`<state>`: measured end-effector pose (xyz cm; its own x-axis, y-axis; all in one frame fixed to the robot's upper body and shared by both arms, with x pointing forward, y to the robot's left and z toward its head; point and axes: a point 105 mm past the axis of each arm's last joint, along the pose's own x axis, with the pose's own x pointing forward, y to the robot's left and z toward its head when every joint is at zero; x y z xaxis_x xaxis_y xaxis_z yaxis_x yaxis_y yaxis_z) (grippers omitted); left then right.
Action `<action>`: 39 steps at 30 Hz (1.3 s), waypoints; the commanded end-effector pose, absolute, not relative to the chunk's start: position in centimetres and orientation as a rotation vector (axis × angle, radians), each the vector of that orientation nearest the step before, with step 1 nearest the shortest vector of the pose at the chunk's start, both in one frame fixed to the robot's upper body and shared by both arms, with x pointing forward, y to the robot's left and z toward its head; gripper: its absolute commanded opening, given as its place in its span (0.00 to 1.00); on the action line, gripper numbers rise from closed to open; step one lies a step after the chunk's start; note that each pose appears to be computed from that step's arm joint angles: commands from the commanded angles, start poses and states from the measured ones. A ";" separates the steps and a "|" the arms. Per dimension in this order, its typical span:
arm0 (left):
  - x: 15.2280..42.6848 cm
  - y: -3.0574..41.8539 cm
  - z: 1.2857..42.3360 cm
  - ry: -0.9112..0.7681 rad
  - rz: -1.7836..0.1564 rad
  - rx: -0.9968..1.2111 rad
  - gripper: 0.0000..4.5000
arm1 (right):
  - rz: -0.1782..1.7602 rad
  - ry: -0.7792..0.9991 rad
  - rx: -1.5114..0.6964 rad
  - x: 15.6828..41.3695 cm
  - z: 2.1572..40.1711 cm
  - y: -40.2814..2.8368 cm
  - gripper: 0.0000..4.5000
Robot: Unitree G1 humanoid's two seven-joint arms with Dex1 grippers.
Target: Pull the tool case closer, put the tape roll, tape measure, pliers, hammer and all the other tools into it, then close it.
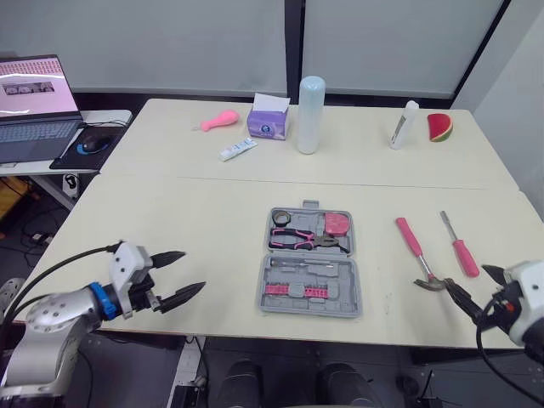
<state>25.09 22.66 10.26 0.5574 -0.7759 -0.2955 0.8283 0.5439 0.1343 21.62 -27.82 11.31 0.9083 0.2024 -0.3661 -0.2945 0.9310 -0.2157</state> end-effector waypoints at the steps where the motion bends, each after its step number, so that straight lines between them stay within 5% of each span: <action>1: 24.6 18.8 12.7 0.152 -1.198 0.319 1.00 | 0.236 0.404 -0.281 22.9 10.9 -27.6 0.99; 10: 23.9 13.4 16.4 0.039 -1.475 0.333 1.00 | 0.128 0.491 -0.219 25.9 8.5 -28.4 0.99; 23: 24.1 11.8 16.8 0.001 -1.531 0.355 1.00 | 0.125 0.551 -0.206 29.2 5.2 -29.7 0.99; 26: 24.1 11.8 16.8 0.001 -1.533 0.360 1.00 | 0.104 0.557 -0.182 29.6 4.8 -30.0 0.87; 31: 24.3 11.7 16.9 0.000 -1.527 0.359 1.00 | 0.111 0.569 -0.164 29.7 4.5 -29.9 0.51; 39: 24.7 11.9 16.8 0.001 -1.508 0.366 1.00 | 0.133 0.543 -0.170 29.5 4.7 -29.5 0.16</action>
<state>24.56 12.02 16.33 0.0723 -0.9706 -0.2297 0.9786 0.0245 0.2045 29.47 -29.41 4.03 0.8308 0.0811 -0.5506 -0.1704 0.9789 -0.1129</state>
